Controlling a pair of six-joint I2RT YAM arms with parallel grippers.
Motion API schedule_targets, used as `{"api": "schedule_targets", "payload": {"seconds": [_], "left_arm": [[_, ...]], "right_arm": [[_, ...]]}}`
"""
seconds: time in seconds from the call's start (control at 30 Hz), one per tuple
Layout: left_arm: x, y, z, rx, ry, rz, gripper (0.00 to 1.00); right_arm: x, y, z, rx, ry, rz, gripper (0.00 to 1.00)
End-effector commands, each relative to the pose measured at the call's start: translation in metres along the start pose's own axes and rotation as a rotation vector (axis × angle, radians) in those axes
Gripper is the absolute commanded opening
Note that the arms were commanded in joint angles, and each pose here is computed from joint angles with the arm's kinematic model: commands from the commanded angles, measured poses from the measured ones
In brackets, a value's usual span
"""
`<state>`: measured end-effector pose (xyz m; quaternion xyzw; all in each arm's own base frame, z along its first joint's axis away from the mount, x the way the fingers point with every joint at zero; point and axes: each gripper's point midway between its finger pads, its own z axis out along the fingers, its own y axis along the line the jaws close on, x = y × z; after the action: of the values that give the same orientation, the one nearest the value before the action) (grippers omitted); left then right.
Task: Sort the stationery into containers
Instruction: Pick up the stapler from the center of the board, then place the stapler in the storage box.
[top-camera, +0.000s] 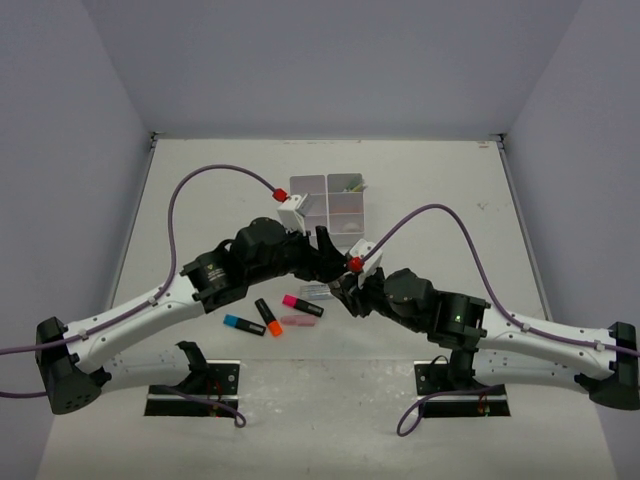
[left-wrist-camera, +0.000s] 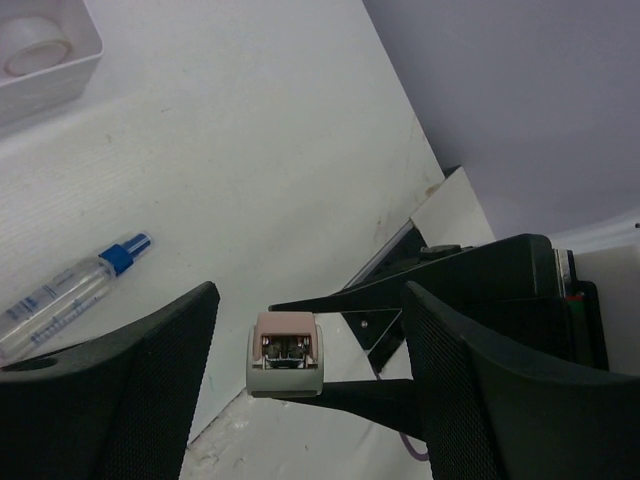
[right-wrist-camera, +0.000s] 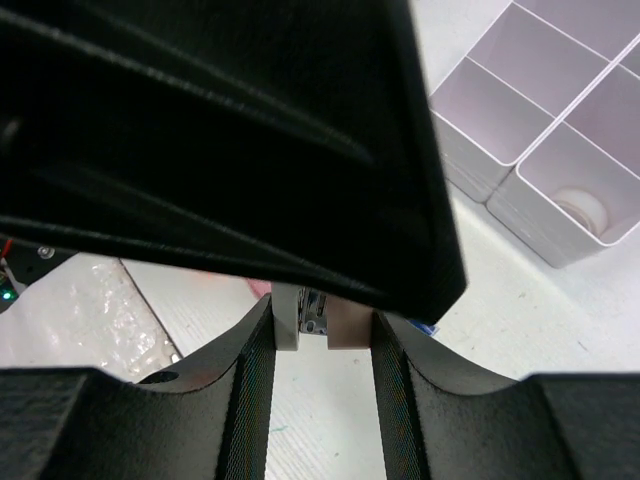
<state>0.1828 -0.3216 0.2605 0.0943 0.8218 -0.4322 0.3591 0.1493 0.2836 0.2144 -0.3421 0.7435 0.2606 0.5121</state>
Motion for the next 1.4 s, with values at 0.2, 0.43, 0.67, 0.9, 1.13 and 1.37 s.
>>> {"api": "schedule_targets", "payload": {"seconds": [0.2, 0.43, 0.67, 0.9, 1.13, 1.37], "left_arm": [[0.017, -0.005, 0.006, 0.067, 0.066, 0.031, 0.58], [0.011, 0.004, 0.006, 0.015, 0.044, 0.062, 0.0], [-0.029, 0.017, -0.002, -0.132, -0.072, 0.171, 0.0], [-0.087, 0.046, 0.01, -0.302, -0.167, 0.405, 0.0], [-0.195, 0.081, 0.02, -0.39, -0.299, 0.783, 0.0], [-0.225, 0.087, 0.057, -0.197, -0.229, 1.029, 0.0]], "right_arm": [[-0.052, -0.008, -0.017, 0.037, -0.152, 0.024, 0.0], [-0.053, -0.006, -0.019, 0.019, -0.162, 0.026, 0.0], [-0.039, -0.026, -0.02, 0.13, -0.156, 0.08, 0.95], [-0.027, -0.062, -0.059, 0.256, -0.222, 0.238, 0.99], [-0.037, -0.087, -0.094, 0.356, -0.282, 0.358, 0.99], [-0.035, -0.096, -0.106, 0.407, -0.264, 0.42, 0.99]]}}
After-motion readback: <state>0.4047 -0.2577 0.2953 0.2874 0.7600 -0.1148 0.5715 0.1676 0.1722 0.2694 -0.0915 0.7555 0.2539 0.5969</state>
